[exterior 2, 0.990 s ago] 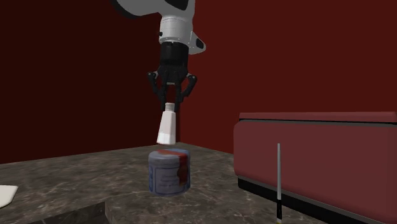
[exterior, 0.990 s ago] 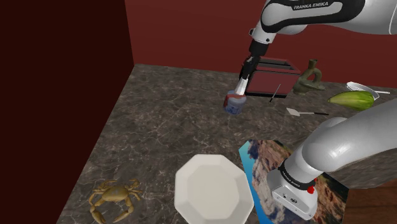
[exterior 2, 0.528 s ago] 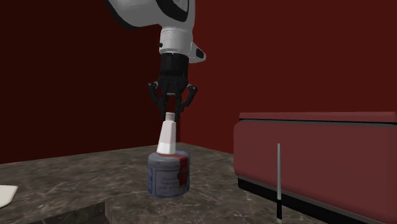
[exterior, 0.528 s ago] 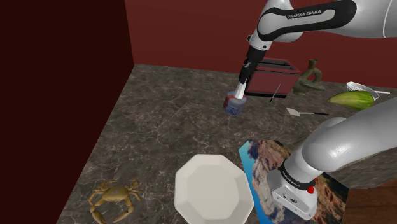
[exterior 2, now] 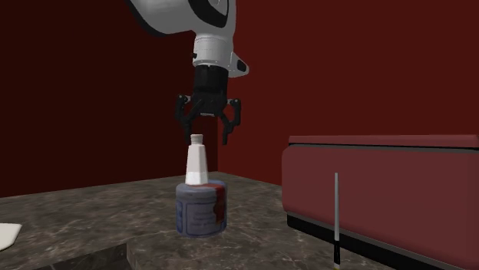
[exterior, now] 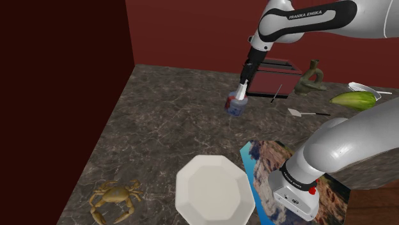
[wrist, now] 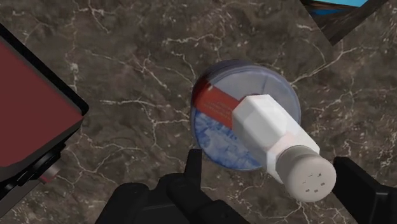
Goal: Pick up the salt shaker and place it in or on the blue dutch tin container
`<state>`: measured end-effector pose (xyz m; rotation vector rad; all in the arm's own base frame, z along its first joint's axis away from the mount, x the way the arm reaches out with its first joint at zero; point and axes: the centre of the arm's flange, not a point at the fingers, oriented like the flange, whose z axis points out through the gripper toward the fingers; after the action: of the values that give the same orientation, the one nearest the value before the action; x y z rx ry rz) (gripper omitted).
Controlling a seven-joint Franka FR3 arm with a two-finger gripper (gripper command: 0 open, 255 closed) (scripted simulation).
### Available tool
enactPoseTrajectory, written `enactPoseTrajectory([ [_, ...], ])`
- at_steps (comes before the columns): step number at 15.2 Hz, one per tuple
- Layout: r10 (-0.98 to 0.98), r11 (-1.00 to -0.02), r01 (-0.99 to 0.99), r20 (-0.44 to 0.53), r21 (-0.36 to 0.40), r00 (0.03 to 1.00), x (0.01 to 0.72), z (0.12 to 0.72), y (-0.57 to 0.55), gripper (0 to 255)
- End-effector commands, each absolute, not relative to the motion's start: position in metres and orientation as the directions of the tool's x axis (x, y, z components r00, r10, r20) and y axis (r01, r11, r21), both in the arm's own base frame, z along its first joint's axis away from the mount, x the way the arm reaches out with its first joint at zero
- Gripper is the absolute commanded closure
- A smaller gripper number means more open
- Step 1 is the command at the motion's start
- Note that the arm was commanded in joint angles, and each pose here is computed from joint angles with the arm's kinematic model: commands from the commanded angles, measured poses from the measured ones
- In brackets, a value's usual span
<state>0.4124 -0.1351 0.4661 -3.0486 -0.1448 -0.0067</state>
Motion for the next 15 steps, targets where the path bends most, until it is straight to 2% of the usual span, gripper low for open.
enactPoseTrajectory([
  [1, 0.094, -0.992, 0.094, 0.007, -0.089, 0.996, 0.412, 0.465, -0.135, 0],
  [3, 0.094, -0.992, 0.094, 0.007, -0.089, 0.996, 0.412, 0.466, -0.134, 0],
  [7, 0.094, -0.992, 0.094, 0.007, -0.089, 0.996, 0.412, 0.516, -0.139, 0],
  [15, 0.094, -0.992, 0.094, 0.007, -0.089, 0.996, 0.412, 0.516, -0.139, 0],
])
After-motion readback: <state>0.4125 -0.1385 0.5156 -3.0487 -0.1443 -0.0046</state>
